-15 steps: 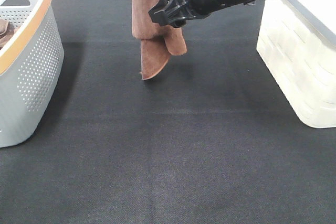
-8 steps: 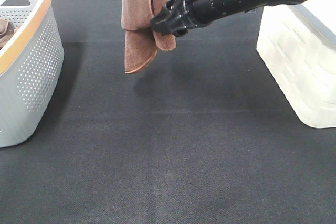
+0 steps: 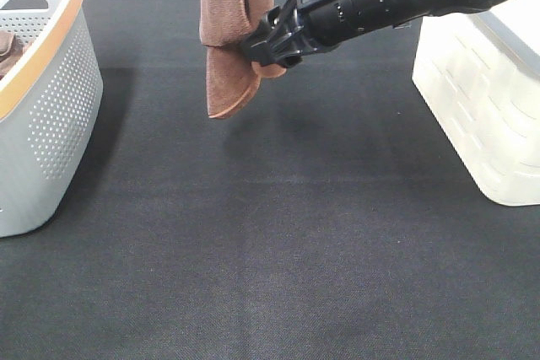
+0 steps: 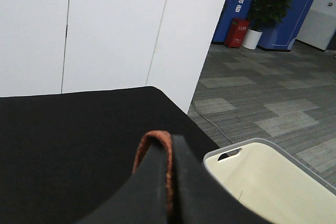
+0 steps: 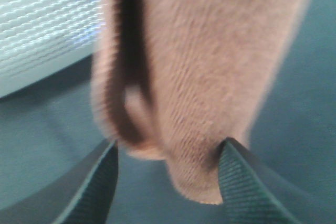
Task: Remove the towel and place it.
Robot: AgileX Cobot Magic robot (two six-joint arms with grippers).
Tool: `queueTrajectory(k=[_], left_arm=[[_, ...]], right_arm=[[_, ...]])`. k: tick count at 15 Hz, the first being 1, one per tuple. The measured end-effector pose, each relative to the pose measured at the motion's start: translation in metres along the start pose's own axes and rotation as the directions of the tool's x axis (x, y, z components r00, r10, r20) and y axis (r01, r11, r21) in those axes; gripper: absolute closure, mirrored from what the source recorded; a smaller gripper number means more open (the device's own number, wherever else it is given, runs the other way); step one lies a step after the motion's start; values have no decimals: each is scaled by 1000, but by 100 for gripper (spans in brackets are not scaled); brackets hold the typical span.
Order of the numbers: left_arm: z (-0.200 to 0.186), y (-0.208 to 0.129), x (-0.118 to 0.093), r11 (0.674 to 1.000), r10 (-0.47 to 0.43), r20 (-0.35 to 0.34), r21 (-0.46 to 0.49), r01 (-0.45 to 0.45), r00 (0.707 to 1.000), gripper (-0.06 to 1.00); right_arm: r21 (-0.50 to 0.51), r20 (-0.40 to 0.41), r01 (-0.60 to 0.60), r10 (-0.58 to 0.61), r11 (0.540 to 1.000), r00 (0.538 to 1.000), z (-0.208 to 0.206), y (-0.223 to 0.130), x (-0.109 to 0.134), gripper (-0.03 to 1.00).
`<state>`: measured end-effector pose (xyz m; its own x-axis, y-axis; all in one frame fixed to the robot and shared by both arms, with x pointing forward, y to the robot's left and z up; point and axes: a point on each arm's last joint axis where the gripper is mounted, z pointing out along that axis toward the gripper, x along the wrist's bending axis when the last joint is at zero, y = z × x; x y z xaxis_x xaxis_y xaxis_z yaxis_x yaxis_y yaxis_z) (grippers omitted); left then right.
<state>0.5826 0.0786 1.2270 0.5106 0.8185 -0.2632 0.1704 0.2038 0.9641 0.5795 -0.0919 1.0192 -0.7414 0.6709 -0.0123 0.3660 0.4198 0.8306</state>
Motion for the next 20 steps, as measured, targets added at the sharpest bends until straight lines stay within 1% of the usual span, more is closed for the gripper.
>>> queueTrajectory(k=[1,4,5,6,7,8,10,11,12,15,17,20], left_arm=[[0,0,0,1000,8,0,0,-8,1000,94],[0,0,0,1000,14,-1,2,-14,1000,94],[0,0,0,1000,14,-1,2,-14,1000,94],[0,0,0,1000,14,-1,2,-14,1000,94],[0,0,0,1000,16,-1,2,-16,1000,94],[0,0,0,1000,13,0,2,-13,1000,94],[0,0,0,1000,4,1,3,-4,1000,94],[0,0,0,1000,2,2,2,-2,1000,94],[-1,0,0,1000,2,0,8,-2,1000,94],[-8,6,-2,1000,0,-2,13,0,1000,94],[-15,12,-3,1000,-7,0,7,7,1000,94],[-25,19,-5,1000,-15,-1,14,15,1000,94]], right_arm=[[1,-17,-2,2,1000,1000,-4,1,2,42],[-28,1,44,-44,999,999,-31,12,7,42],[-41,-10,53,-53,998,999,-38,17,10,42],[-44,-39,56,-58,997,998,-43,19,13,43],[-27,-96,53,-55,998,994,-43,17,19,44],[-15,-117,53,-54,998,992,-40,15,21,45],[8,-151,87,-84,996,985,-27,10,35,45],[18,-150,110,-106,994,983,-18,7,41,45],[19,-126,115,-111,993,986,-12,5,43,45],[10,14,105,-105,994,994,-2,2,28,45],[2,62,128,-127,992,990,-2,3,24,45],[-19,132,132,-128,991,983,-2,6,18,45]])
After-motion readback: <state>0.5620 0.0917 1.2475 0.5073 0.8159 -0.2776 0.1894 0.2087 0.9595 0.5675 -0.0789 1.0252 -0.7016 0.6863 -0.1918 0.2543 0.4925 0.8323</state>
